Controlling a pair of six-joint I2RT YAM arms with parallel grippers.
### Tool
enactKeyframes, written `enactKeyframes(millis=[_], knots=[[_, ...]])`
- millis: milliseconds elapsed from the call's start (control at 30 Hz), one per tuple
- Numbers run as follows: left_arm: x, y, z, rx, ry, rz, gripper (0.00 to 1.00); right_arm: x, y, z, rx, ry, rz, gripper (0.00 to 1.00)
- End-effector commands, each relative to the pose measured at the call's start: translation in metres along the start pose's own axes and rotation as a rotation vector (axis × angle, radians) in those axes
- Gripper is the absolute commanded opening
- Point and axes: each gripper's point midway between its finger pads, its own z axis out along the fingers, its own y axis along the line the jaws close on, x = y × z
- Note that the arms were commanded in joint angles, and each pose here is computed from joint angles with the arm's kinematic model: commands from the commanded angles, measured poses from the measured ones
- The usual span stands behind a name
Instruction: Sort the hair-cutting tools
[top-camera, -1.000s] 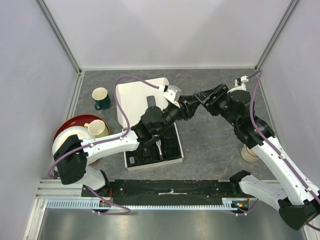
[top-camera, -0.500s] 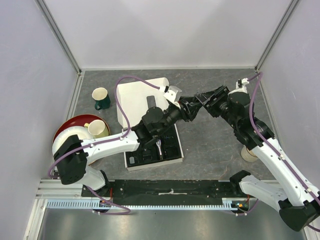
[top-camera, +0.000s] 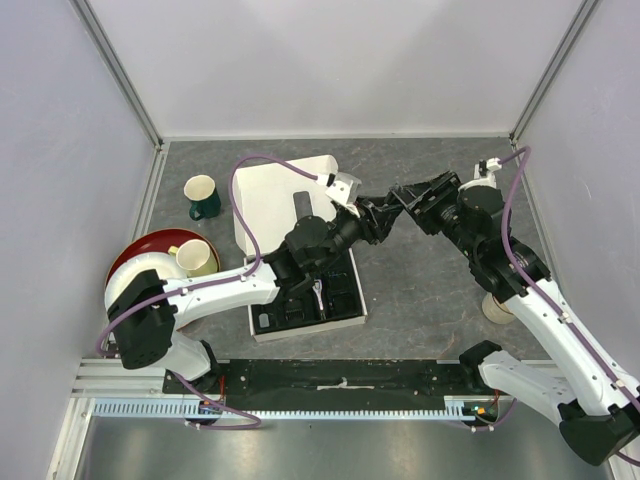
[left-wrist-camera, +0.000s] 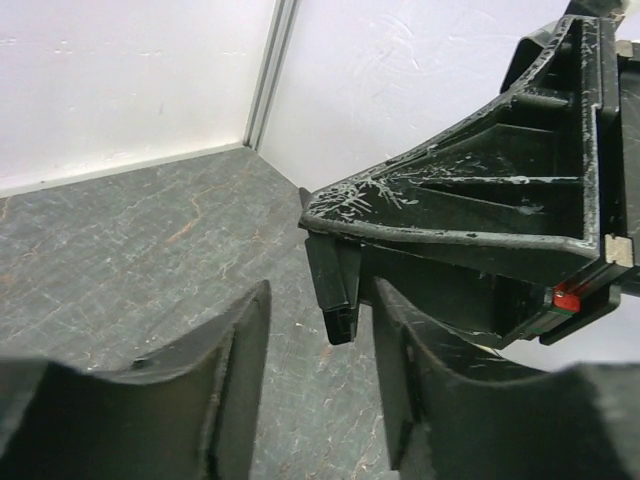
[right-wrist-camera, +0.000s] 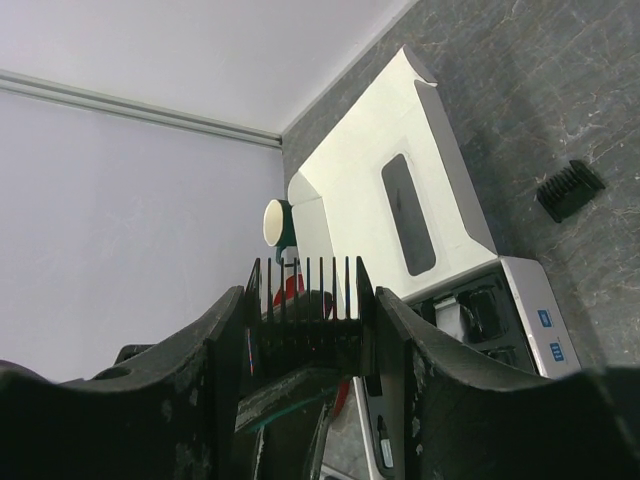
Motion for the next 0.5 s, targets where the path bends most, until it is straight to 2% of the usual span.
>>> enactKeyframes(millis=[0,33,67,167,467], knots=[[-0.009,0.0,0.0,-0.024,-0.035,-0.05,0.46,-0.005,0.011,-0.003,-0.047,-0.025,0.025,0.41],[-0.009,-0.001,0.001,-0.019,-0.035,-0.053,0.42,-0.006,0.012,-0.003,-0.05,-0.025,0.029,0.4],[-0.009,-0.004,0.002,-0.007,-0.037,-0.056,0.32,-0.005,0.012,-0.003,-0.051,-0.023,0.032,0.41],[-0.013,-0.009,0.002,0.025,-0.062,-0.064,0.22,-0.004,0.014,-0.002,-0.061,-0.017,0.047,0.4],[-0.009,-0.018,0.008,0.062,-0.054,-0.086,0.2,0.001,0.016,0.002,-0.066,0.005,0.08,0.41]])
